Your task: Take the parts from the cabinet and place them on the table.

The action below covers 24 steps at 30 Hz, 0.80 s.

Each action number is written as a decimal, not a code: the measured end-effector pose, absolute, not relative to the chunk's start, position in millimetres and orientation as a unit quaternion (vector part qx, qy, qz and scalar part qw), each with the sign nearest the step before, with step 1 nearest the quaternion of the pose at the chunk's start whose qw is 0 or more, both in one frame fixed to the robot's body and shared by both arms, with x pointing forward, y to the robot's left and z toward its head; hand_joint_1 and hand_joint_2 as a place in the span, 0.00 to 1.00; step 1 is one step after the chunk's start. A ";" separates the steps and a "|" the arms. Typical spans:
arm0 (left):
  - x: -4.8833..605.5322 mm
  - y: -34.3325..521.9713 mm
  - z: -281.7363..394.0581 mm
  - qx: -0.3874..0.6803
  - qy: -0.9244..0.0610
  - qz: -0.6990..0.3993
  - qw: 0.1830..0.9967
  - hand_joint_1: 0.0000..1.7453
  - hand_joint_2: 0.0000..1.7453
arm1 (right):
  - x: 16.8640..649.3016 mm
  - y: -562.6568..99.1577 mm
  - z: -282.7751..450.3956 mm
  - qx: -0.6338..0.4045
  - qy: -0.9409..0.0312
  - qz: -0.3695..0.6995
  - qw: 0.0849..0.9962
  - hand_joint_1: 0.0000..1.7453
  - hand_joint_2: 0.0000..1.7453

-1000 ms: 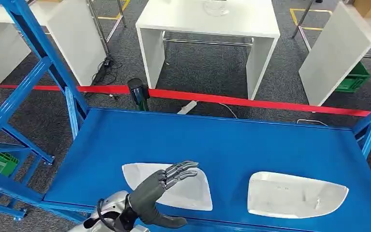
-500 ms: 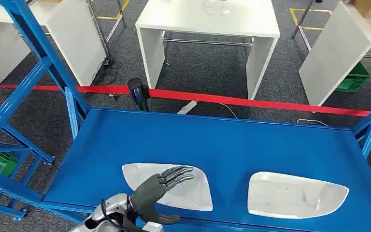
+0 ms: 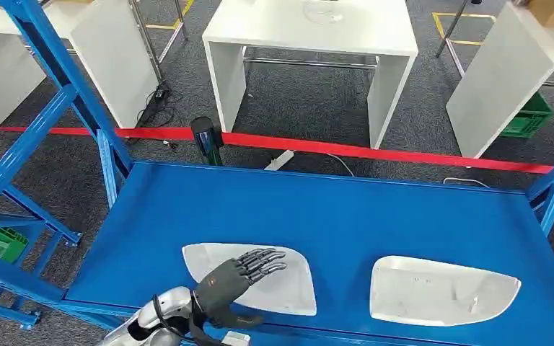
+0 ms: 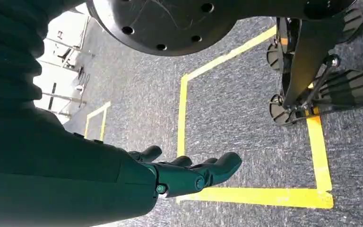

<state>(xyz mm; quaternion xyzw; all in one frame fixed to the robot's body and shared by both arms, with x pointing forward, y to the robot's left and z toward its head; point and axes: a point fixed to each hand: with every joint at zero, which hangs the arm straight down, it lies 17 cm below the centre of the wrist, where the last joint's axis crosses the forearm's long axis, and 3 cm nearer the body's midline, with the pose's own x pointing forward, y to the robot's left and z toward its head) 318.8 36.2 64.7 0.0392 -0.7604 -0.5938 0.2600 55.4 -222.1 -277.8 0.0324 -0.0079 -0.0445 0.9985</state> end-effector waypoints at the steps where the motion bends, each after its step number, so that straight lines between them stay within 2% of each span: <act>1: 321.1 37.4 60.0 0.048 -0.754 -0.602 0.257 1.00 1.00 | 55.5 -222.1 -277.8 0.032 -0.008 -0.045 0.998 0.00 1.00; 11: 343.8 45.2 27.4 0.109 -0.704 -0.654 0.255 1.00 1.00 | 55.9 -221.7 -277.7 0.034 -0.008 -0.048 0.998 0.00 1.00; 24: 352.6 38.5 33.4 0.113 -0.709 -0.652 0.244 1.00 1.00 | 55.8 -222.4 -277.8 0.033 -0.008 -0.048 0.998 0.00 1.00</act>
